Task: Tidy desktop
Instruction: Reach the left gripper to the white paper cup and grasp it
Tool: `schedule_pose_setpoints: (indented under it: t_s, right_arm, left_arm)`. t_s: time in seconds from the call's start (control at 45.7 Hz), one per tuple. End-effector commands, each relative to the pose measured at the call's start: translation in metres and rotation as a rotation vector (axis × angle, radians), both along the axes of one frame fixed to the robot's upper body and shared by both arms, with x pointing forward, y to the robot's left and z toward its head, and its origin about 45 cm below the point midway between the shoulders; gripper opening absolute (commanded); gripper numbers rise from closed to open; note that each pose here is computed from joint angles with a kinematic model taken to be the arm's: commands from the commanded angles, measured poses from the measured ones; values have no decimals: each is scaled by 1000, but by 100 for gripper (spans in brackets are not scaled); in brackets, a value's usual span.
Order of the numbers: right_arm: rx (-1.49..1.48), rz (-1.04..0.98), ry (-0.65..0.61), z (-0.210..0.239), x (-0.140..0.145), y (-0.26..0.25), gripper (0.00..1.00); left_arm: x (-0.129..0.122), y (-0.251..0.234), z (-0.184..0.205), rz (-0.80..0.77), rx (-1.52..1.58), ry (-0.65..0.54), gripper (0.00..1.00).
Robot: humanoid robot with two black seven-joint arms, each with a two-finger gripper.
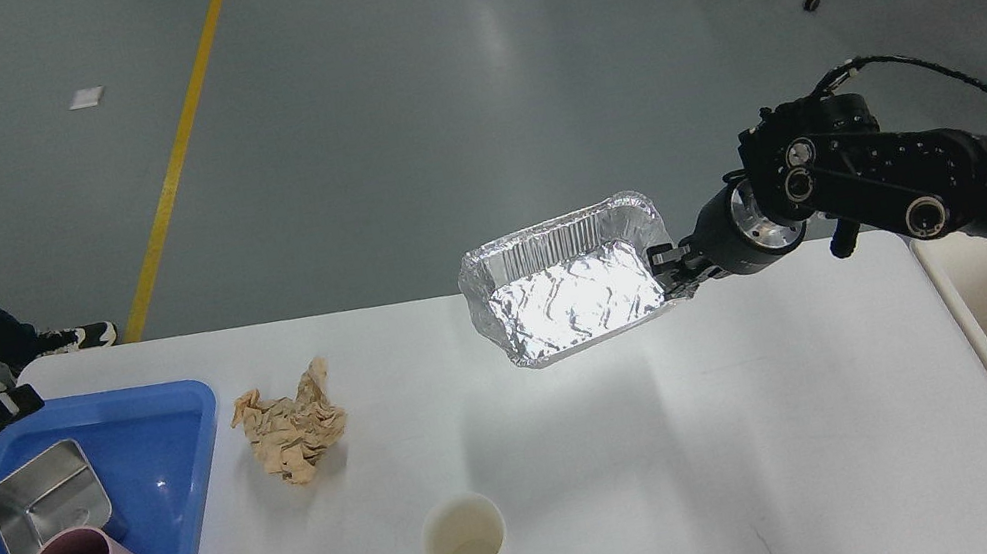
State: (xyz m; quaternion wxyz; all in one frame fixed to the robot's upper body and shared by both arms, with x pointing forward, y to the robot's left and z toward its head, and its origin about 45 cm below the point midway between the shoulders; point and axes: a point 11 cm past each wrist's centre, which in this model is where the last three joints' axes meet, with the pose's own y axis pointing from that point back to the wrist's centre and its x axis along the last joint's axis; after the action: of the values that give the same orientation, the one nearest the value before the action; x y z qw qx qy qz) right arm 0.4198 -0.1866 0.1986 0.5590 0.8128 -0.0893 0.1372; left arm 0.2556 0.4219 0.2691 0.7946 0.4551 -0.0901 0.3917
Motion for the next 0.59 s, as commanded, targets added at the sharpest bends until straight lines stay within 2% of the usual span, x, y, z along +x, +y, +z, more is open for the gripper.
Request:
schedule_pose_setpoints:
  t_s: [0.0, 0.131, 0.284, 0.569]
  right_arm:
    - [1, -4, 7, -3, -2, -1, 0]
    - [2, -4, 11, -5, -3, -1, 0]
    - [3, -7, 9, -4, -1, 0, 0]
    - [5, -19, 6, -2, 1, -4, 0]
  left_arm:
    - [-1, -26, -31, -57, -56, 48, 97]
    - [-3, -66, -58, -216, -64, 94, 97]
    - [11, -147, -88, -461, -13, 31, 97]
    - [15, -222, -142, -628, 41, 67, 97]
